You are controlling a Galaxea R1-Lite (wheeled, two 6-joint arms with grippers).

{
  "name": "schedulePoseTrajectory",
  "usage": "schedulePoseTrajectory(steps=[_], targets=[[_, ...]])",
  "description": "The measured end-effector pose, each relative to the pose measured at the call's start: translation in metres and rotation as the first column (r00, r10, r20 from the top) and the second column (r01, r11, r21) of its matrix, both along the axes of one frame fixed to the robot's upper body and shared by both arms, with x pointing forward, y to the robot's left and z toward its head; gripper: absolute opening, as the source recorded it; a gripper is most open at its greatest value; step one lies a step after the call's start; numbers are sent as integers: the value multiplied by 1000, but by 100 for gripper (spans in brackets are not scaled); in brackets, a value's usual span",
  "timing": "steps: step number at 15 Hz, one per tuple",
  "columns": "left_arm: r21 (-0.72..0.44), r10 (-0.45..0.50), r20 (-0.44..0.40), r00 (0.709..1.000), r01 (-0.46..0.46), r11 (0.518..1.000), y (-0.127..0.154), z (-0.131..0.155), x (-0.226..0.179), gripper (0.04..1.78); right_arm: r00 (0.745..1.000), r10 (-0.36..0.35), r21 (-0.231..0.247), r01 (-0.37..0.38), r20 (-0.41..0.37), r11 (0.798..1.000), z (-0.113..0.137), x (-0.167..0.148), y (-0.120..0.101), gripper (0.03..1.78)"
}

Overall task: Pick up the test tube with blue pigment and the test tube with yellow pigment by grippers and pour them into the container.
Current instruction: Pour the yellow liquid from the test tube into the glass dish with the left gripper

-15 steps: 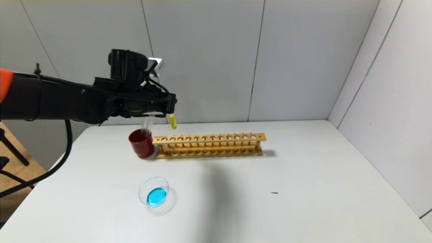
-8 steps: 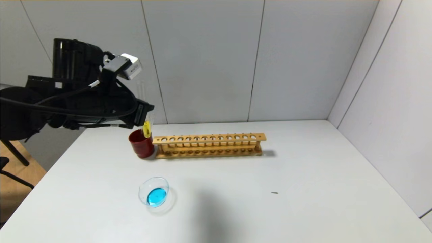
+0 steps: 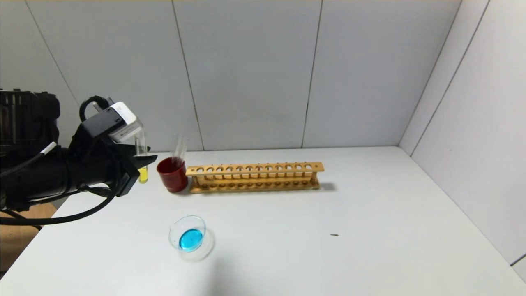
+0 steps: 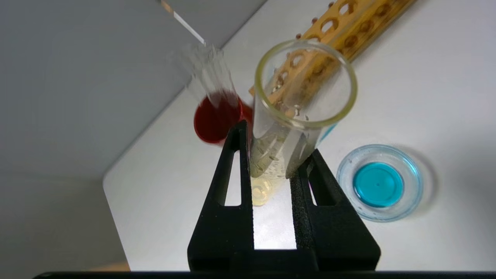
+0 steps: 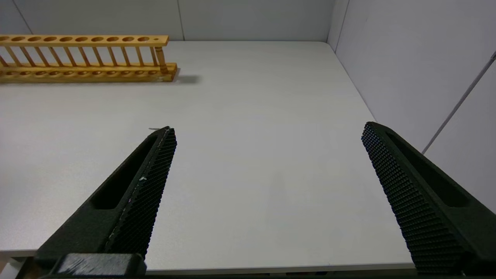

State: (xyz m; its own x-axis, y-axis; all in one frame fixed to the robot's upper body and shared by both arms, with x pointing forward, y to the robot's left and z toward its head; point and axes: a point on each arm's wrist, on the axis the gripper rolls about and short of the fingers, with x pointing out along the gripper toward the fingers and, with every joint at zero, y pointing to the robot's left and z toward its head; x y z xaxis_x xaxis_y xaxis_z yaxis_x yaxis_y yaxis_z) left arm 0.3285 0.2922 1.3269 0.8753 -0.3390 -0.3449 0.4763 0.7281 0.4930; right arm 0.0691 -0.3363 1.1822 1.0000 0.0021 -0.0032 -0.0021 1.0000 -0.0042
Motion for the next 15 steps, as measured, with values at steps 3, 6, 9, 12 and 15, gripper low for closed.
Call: schedulePoseTrajectory(steps=[3,6,9,12,15], targets=[[55,-187,134,973,181,982,11,-2,1,32,1000,0,0,0,0,1000,0,0,0,175],[193,-280,142,949,251,948,15,-18,3,32,1000,0,0,0,0,1000,0,0,0,175],[320,-338,109,935,289,902,17,-38,-2,32,1000,0,0,0,0,1000,0,0,0,175],[437,-388,91,917,313,843,20,-50,-6,32,1000,0,0,0,0,1000,0,0,0,175],[576,-443,75,893,324,751,27,-61,-7,32,1000,0,0,0,0,1000,0,0,0,175]])
